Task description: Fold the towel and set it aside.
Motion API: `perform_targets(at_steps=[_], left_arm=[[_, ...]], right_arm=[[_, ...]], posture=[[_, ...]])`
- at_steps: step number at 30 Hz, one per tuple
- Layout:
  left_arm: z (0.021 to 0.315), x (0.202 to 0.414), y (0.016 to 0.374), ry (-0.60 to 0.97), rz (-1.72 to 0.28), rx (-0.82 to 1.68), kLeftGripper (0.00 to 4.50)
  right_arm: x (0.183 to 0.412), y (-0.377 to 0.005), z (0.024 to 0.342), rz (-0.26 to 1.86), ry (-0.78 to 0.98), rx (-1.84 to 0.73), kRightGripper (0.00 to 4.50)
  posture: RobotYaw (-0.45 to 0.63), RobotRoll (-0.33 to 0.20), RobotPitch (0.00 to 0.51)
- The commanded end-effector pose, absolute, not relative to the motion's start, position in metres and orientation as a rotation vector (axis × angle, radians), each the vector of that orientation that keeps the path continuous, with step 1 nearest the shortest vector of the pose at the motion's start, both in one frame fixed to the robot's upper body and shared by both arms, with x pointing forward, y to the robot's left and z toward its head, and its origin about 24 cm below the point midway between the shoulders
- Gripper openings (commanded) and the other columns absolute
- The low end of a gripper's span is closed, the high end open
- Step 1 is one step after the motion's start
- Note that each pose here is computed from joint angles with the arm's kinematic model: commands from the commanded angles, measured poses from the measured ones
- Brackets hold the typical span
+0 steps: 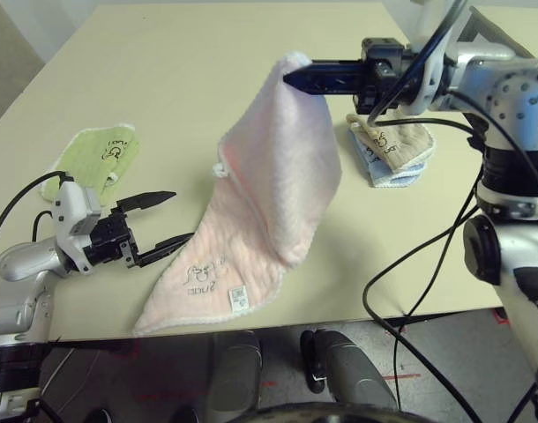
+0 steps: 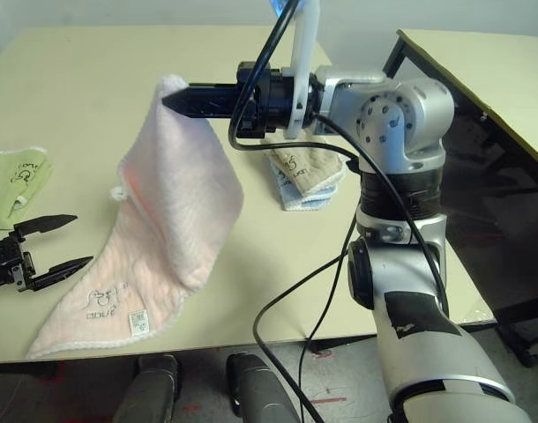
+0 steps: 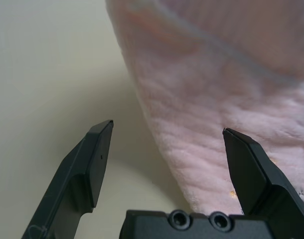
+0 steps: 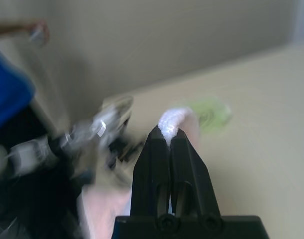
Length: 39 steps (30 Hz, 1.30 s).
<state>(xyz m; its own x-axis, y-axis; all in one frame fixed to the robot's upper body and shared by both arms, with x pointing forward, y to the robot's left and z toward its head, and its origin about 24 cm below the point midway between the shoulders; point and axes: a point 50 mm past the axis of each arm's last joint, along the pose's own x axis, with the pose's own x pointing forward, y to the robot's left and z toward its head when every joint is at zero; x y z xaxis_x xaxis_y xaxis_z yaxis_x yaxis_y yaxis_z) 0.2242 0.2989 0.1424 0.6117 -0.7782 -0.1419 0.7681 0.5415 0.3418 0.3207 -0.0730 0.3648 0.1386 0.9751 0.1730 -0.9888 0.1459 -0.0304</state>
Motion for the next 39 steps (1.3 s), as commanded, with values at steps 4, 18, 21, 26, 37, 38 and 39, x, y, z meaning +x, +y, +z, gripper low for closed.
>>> perform_targets(at_steps=[4,18,21,26,37,38,39], left_arm=[[0.143,0.225,0.297,-0.029,-0.908,0.413,4.5],[0.144,0.224,0.288,-0.029,-0.932,0.406,4.5],[0.142,0.227,0.279,-0.032,-0.946,0.393,4.5],[0.128,0.233,0.261,0.037,-0.88,0.262,4.5],[0.092,0.246,0.251,0.254,-0.603,-0.18,4.5],[0.091,0.249,0.25,0.257,-0.592,-0.194,4.5],[0.09,0.252,0.248,0.259,-0.586,-0.202,4.5]], right_arm=[[0.344,-0.089,0.436,0.912,-0.6,-0.197,0.02],[0.295,-0.097,0.408,1.553,-0.071,0.01,0.02],[0.294,-0.097,0.403,1.552,-0.061,0.02,0.02],[0.294,-0.098,0.396,1.536,-0.057,0.021,0.02],[0.298,-0.099,0.387,1.505,-0.056,0.016,0.02],[0.299,-0.099,0.386,1.504,-0.056,0.017,0.02],[0.299,-0.099,0.386,1.504,-0.056,0.018,0.02]], posture=[[0.03,0.0,0.147],[0.01,0.0,0.155],[0.0,0.0,0.154],[0.0,0.0,0.155],[0.0,0.0,0.154],[0.0,0.0,0.154],[0.0,0.0,0.154]])
